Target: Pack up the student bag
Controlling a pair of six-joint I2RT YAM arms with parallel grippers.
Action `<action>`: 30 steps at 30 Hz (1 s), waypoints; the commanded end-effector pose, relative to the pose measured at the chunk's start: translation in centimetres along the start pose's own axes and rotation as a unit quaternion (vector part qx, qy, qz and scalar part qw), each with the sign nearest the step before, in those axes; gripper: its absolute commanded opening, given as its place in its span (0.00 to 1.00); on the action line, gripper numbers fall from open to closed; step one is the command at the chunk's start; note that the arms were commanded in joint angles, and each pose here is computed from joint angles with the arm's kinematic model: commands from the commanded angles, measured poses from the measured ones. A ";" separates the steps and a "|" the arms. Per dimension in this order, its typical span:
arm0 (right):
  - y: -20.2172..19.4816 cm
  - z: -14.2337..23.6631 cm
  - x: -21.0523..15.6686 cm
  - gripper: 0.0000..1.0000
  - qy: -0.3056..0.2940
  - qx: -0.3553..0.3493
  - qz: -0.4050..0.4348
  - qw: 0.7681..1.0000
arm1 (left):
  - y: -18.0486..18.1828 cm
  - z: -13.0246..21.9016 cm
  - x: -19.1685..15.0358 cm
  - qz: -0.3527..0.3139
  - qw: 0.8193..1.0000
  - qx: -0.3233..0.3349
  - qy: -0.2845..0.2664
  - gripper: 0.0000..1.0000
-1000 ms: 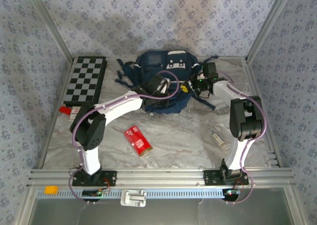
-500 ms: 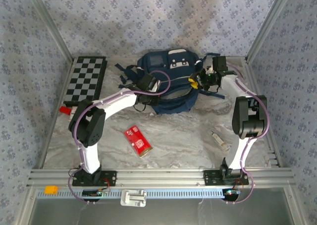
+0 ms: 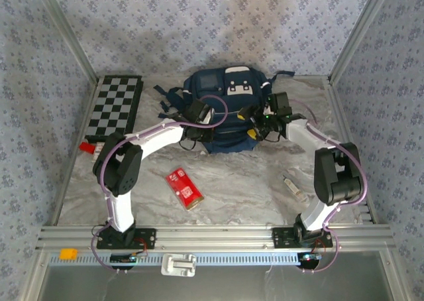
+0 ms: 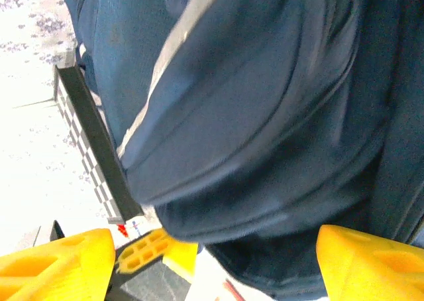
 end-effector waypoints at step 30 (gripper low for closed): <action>5.1 -4.6 -1.2 0.07 -0.107 0.031 0.047 0.993 | -0.2 0.6 0.1 -0.013 1.000 0.008 -0.013 0.00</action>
Point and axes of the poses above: each hand's point on the last joint's axis, 136 mm out from that joint toward the fingers, its own z axis back along the fingers, its own y axis along the line the jaws close on, x = y × z, the point moved 6 cm from there along z, back along the fingers, and after that the axes turned 13 degrees about -z, right-handed, at the moved point
